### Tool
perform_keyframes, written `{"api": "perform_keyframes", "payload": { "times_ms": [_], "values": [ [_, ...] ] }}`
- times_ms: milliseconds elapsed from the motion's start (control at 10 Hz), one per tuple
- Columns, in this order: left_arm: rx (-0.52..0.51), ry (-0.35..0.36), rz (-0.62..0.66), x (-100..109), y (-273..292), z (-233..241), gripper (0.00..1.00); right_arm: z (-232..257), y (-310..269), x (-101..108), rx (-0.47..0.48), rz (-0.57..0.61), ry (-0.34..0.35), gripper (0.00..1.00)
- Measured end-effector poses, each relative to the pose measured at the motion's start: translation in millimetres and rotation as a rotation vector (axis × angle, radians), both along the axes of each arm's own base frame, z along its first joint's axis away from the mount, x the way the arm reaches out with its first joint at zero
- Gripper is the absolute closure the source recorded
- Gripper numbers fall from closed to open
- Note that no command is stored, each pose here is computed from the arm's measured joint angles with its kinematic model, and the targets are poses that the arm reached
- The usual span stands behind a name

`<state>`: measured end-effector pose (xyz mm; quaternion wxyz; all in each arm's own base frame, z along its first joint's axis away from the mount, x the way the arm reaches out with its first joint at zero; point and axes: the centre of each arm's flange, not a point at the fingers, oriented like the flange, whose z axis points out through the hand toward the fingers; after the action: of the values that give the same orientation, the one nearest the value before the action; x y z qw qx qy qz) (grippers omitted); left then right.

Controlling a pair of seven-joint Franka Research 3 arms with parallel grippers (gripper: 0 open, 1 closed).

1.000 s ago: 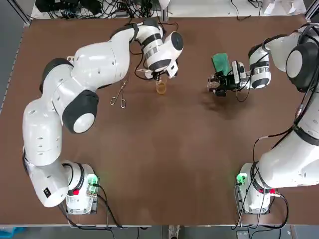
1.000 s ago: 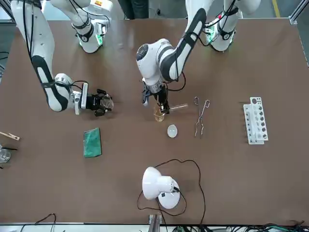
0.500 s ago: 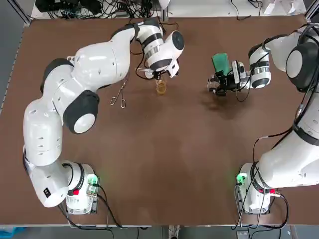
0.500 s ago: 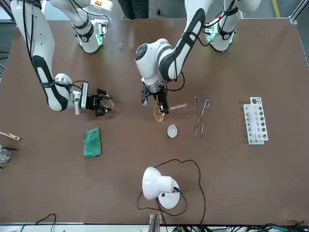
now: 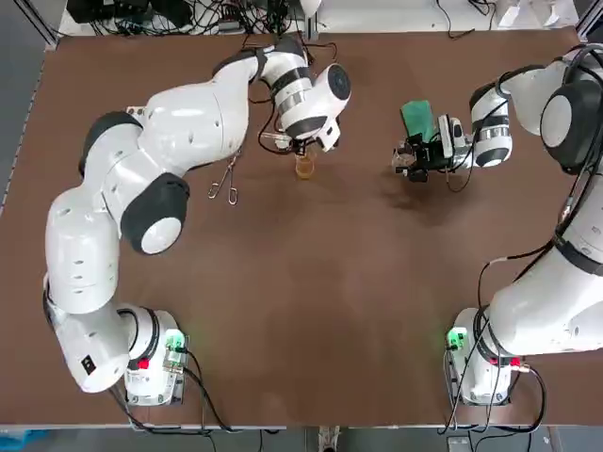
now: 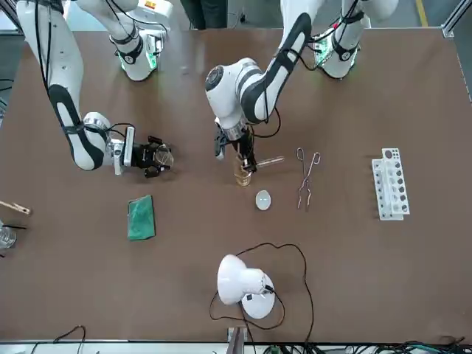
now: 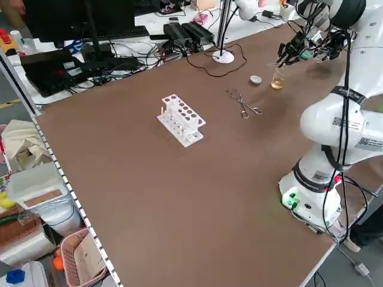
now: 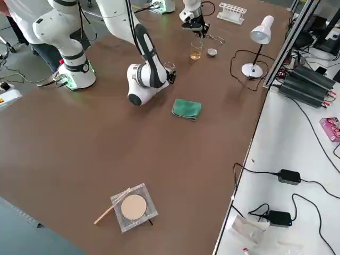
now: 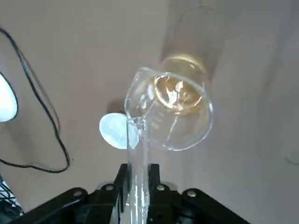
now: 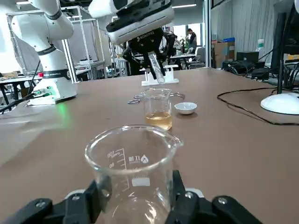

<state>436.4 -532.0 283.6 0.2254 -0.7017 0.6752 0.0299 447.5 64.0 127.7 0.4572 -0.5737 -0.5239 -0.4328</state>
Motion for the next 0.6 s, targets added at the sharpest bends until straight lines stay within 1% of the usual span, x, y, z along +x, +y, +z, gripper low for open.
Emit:
{"api": "perform_keyframes", "payload": {
  "times_ms": [300, 400, 600],
  "values": [
    [-0.018, -0.011, 0.028, 4.2, 1.1, 6.7, 0.78, 0.1, 0.0, 0.3, 0.0, 0.0, -0.001, 0.41],
    [-0.038, -0.009, 0.058, 10.2, 5.7, 14.1, 0.78, 0.3, 0.0, 0.5, 0.0, 0.0, -0.001, 0.41],
    [-0.101, 0.014, 0.148, 35.6, 28.2, 37.5, 0.78, 0.4, -0.2, 0.8, 0.0, 0.0, -0.002, 0.41]
  ]
}}
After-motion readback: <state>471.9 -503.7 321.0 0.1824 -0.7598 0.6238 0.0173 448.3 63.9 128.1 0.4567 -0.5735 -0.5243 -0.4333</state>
